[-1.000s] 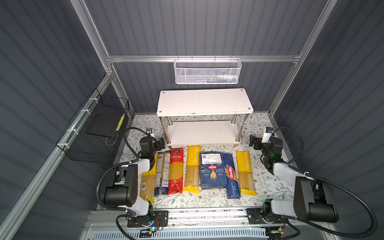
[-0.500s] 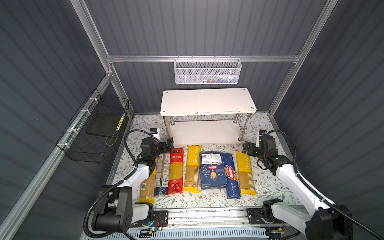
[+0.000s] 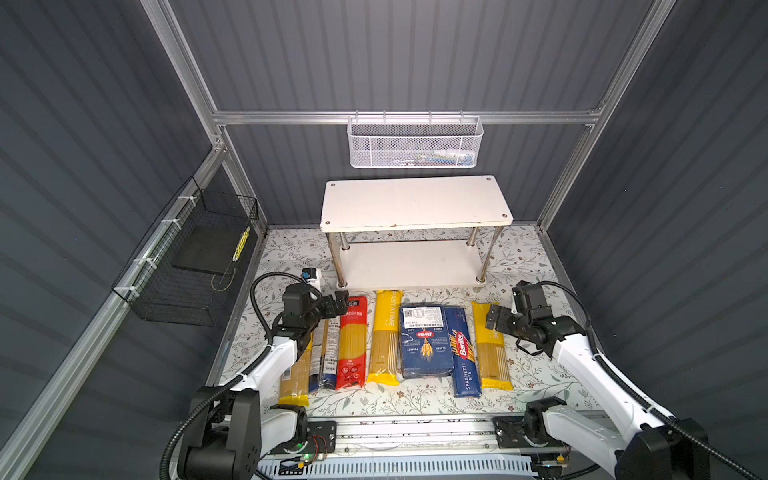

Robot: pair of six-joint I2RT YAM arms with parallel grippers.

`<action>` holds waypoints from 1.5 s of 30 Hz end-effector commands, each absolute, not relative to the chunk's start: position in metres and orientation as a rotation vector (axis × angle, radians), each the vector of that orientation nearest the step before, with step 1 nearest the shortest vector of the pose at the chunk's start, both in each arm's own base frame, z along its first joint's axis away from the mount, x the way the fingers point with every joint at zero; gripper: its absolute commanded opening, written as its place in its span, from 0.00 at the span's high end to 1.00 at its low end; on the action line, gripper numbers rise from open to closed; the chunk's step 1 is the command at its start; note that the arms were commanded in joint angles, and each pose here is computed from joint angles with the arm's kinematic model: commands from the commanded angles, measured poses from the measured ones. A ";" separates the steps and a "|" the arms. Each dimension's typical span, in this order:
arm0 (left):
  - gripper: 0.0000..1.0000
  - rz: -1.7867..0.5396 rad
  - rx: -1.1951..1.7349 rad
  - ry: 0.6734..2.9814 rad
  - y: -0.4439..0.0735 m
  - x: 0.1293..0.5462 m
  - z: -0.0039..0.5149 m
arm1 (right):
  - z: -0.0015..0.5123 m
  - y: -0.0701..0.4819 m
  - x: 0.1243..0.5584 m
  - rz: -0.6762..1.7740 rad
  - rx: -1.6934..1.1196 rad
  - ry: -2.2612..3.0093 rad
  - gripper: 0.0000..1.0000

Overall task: Place and organize the pasta boxes and bags onto the shelf
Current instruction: 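Lower the right gripper over the yellow PASTATIME bag while the left lowers too, then close the right gripper on the end of the yellow PASTATIME bag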

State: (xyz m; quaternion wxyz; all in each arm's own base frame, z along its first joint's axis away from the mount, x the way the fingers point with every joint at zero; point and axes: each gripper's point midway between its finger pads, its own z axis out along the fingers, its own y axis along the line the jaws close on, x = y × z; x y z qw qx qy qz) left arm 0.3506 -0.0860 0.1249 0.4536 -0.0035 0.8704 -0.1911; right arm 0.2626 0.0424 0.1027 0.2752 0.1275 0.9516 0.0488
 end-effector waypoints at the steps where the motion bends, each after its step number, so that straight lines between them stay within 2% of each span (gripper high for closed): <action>1: 0.00 -0.481 -0.037 2.217 -0.085 0.344 0.114 | 0.097 0.046 0.250 0.110 0.352 2.634 0.01; 8: 0.00 -0.525 -0.042 2.238 -0.088 0.325 0.099 | 0.079 0.055 0.238 0.110 0.350 2.705 0.01; 14: 0.00 -0.559 0.028 2.081 -0.093 0.318 0.123 | 0.063 0.058 0.236 0.086 0.335 2.753 0.01; 24: 0.00 -0.451 0.058 2.036 -0.082 0.322 0.135 | 0.043 0.064 0.238 0.067 0.299 2.815 0.01; 32: 0.00 -0.461 0.070 2.014 -0.083 0.320 0.139 | 0.032 0.074 0.240 0.108 0.307 2.872 0.01; 45: 0.00 -0.460 0.068 2.025 -0.084 0.321 0.136 | 0.019 0.066 0.234 0.006 0.339 2.934 0.01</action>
